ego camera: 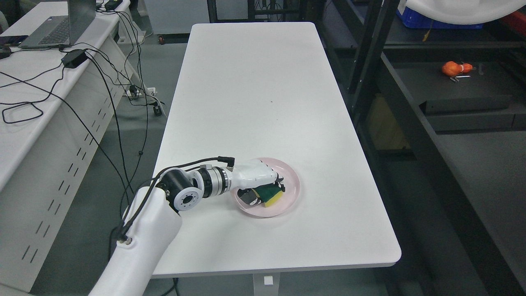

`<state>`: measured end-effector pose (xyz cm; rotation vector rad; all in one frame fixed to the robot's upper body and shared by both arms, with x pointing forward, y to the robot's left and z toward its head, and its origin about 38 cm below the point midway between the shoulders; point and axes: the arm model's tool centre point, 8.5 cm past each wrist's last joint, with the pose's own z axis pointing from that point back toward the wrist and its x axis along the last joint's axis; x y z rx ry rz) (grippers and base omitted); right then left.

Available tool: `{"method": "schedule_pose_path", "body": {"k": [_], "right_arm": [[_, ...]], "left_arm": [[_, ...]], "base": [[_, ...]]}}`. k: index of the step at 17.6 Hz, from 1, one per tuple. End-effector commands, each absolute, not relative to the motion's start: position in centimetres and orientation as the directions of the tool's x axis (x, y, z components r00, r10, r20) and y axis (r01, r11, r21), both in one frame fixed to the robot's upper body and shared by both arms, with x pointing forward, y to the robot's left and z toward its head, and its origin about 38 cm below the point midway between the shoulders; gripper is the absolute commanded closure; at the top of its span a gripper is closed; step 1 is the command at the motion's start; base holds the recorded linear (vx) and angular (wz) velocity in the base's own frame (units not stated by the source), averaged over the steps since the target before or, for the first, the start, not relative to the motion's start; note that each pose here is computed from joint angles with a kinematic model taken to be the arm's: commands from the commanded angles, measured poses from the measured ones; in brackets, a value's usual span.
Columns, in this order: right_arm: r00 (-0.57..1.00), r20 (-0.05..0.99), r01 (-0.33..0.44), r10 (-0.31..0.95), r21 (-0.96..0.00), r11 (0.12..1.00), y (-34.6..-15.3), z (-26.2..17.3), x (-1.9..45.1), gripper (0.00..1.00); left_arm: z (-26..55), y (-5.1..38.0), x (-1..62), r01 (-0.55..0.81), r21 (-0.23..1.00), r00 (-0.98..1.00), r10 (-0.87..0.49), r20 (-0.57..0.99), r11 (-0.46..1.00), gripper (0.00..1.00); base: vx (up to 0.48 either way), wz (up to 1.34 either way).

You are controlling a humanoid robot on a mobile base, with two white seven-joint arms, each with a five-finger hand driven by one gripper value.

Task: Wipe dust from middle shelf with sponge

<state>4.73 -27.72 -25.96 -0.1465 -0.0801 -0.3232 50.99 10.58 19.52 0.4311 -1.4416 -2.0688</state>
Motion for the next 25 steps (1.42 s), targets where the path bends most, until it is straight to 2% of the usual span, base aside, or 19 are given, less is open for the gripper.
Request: {"method": "schedule_pose_path", "body": {"k": [1,5,6,9,13,16,18,22,25], "right_arm": [[0.948,0.053,0.319,-0.315,-0.144,0.937,-28.7,-25.9,4.6,0.0],[0.948,0.053,0.319,-0.315,-0.144,0.937,-28.7,-25.9,4.6,0.0],[0.948,0.053,0.319,-0.315,-0.144,0.937,-28.7,-25.9,4.6,0.0],[0.948,0.053,0.319,-0.315,-0.144,0.937,-28.7,-25.9,4.6,0.0],[0.948,0.053,0.319,-0.315,-0.144,0.937,-28.7,-25.9,4.6,0.0],[0.948,0.053,0.319,-0.315,-0.144,0.937,-28.7,-25.9,4.6,0.0],[0.948,0.053,0.319,-0.315,-0.144,0.937,-28.7,-25.9,4.6,0.0],[0.948,0.053,0.319,-0.315,-0.144,0.937,-28.7,-25.9,4.6,0.0],[0.948,0.053,0.319,-0.315,-0.144,0.937,-28.7,-25.9,4.6,0.0]], "left_arm": [[19.7,12.8,52.1,0.312,0.941,-0.726,-0.672,0.148,-0.129,0.71],[21.1,13.1,52.1,0.327,0.945,-0.731,-0.628,0.266,0.02,0.98],[21.4,13.0,52.0,0.33,0.943,-0.733,-0.617,0.287,0.046,1.0],[22.8,14.3,52.4,0.305,0.942,-0.715,-0.619,0.326,0.144,1.0],[29.5,18.1,51.7,0.15,0.918,-0.74,-0.574,0.351,0.368,1.0],[33.2,20.2,50.7,0.126,0.787,-0.773,-0.438,0.459,0.604,1.0],[34.7,21.3,50.5,0.143,0.623,-0.753,-0.324,0.573,0.769,1.0],[33.7,22.1,49.5,0.167,0.508,-0.744,-0.23,0.628,0.845,1.0],[33.2,21.0,48.3,0.183,0.497,-0.759,-0.2,0.62,0.848,1.0]], "base": [[0.0,0.0],[0.0,0.0],[0.0,0.0],[0.0,0.0],[-0.023,0.01],[-0.049,0.0],[-0.087,-0.06],[-0.106,-0.09],[-0.127,-0.14]]}}
